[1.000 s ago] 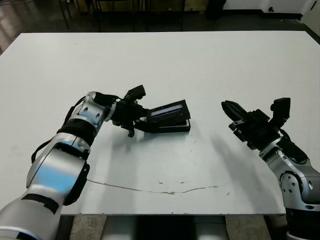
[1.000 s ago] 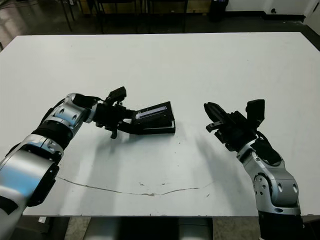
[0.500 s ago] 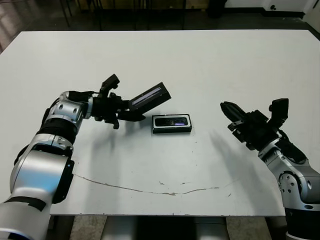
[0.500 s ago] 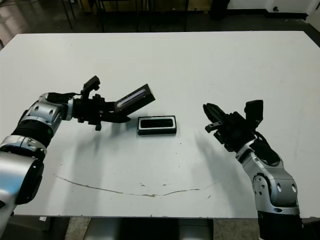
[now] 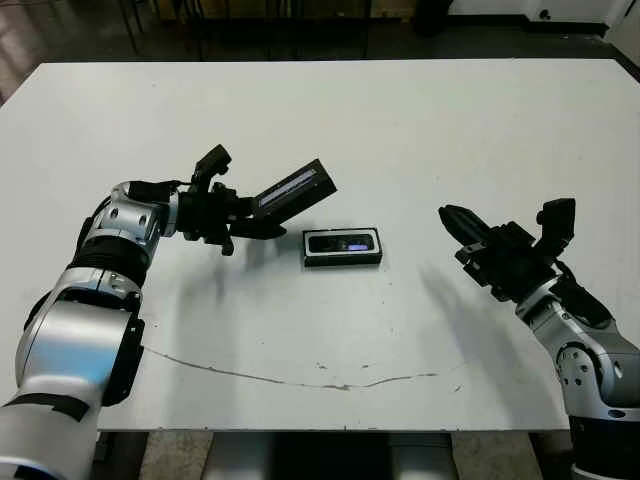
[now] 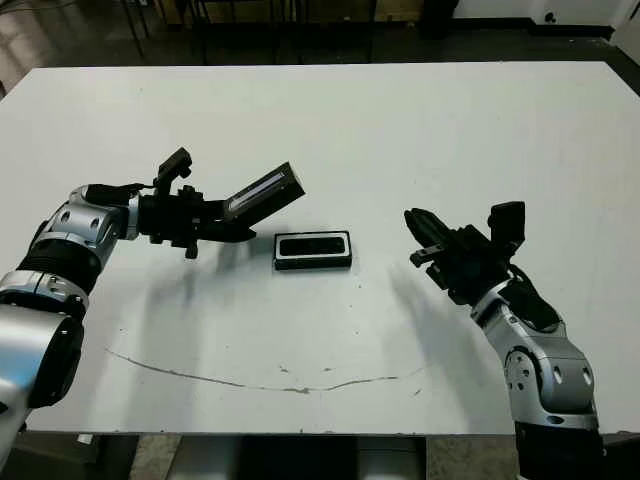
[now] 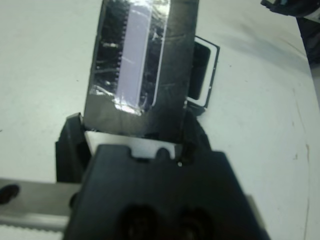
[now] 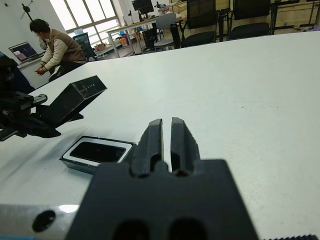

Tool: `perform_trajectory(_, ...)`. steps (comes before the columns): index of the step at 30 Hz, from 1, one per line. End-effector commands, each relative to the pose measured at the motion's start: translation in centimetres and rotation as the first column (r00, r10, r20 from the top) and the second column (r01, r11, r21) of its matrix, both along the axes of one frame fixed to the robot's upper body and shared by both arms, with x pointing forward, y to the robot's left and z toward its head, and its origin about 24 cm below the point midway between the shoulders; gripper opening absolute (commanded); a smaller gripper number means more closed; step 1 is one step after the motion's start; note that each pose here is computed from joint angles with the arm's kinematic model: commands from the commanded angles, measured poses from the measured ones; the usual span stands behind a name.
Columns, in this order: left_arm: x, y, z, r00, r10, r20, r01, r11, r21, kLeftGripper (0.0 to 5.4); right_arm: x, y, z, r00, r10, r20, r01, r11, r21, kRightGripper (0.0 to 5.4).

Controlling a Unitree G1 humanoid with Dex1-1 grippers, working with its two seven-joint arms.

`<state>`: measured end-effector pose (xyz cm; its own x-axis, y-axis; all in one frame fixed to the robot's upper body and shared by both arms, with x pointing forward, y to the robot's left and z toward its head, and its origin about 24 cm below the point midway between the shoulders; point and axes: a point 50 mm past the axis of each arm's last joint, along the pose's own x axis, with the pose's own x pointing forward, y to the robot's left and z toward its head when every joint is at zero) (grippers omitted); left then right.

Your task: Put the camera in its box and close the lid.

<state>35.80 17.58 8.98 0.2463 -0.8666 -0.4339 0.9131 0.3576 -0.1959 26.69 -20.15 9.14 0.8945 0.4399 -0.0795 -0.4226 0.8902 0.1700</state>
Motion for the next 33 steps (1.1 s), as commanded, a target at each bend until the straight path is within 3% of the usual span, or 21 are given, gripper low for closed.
perform_trajectory(1, -0.5, -0.2, -1.1, 0.999, -0.015, -0.044, 0.016, 1.000, 0.027, 1.26, -0.3, -0.4, -0.4, 0.999, -0.020, -0.029, 0.020, 1.000, -0.017, 0.00)
perform_trajectory(17, -1.0, -1.8, -1.8, 0.971, -0.215, -0.103, 0.227, 0.965, 0.133, 1.26, -0.4, -0.5, -0.3, 0.999, -0.025, -0.026, 0.024, 1.000, -0.018, 0.00)
perform_trajectory(33, -0.8, -3.0, -1.7, 0.935, -0.346, -0.080, 0.353, 0.879, 0.319, 1.26, -0.3, -0.5, -0.1, 0.999, -0.030, -0.028, 0.029, 0.999, -0.036, 0.00)
